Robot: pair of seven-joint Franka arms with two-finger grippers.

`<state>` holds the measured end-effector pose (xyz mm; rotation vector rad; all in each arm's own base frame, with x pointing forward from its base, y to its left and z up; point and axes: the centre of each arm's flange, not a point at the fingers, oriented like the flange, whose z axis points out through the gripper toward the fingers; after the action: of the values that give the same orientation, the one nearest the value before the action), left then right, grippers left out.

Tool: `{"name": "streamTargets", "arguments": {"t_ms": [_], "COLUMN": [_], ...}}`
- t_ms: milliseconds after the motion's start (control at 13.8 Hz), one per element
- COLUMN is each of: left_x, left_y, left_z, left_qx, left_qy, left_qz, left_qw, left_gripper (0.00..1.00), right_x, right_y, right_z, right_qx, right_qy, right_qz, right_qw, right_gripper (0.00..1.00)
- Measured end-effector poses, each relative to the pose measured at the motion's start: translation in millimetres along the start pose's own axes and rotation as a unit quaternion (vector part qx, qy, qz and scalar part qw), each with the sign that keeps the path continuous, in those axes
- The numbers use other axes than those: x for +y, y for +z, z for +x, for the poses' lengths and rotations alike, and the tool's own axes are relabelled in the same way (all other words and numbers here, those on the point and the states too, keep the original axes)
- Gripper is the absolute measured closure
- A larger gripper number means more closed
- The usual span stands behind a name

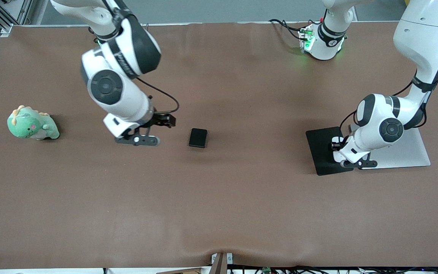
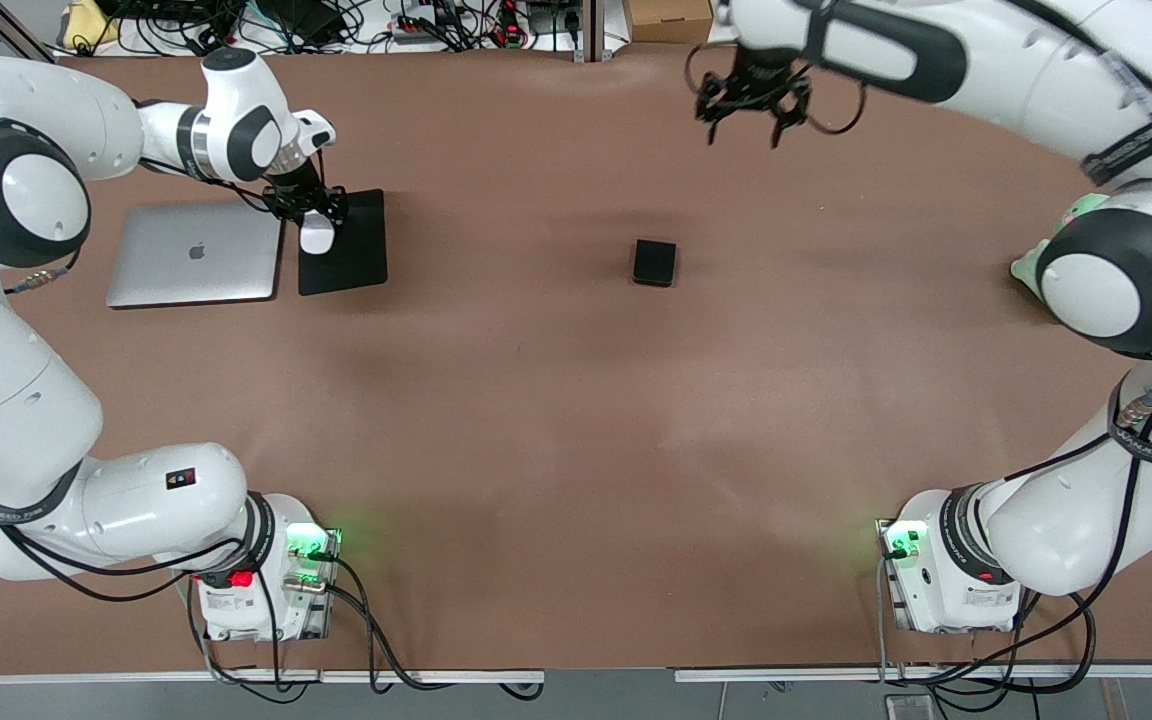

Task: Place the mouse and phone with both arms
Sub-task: 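Carry the mouse to the black pad while the right gripper reaches the phone, then set the mouse on the pad while the right gripper grasps the phone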

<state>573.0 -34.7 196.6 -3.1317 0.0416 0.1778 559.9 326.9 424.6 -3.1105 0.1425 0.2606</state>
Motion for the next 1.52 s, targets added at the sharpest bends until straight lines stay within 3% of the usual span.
{"name": "streamTargets", "arguments": {"t_ms": [290,580,1014,1304,1522], "left_x": [3,13,17,15,12], "left_y": [11,10,15,9,-34], "left_z": [-5,-5,-7,-2,8], "left_qx": [0.019,0.021,0.016,0.026,0.055], "left_qy": [0.000,-0.005,-0.006,-0.008,-0.009], "left_qz": [-0.008,-0.012,-0.015,-0.015,-0.005], "left_qw": [1.000,1.000,1.000,1.000,0.998], "left_gripper": [0.38,0.38,0.38,0.04,0.00], "right_x": [-26,-50,-64,-82,-86], "right_y": [49,95,149,197,217], "right_z": [-5,-5,0,3,3], "right_qx": [-0.006,0.012,0.017,0.041,0.045], "right_qy": [-0.008,0.005,0.017,0.010,0.012], "right_qz": [-0.009,-0.001,-0.001,0.013,0.015], "right_qw": [1.000,1.000,1.000,0.999,0.999], "right_gripper": [0.00,0.00,0.00,0.00,0.00]}}
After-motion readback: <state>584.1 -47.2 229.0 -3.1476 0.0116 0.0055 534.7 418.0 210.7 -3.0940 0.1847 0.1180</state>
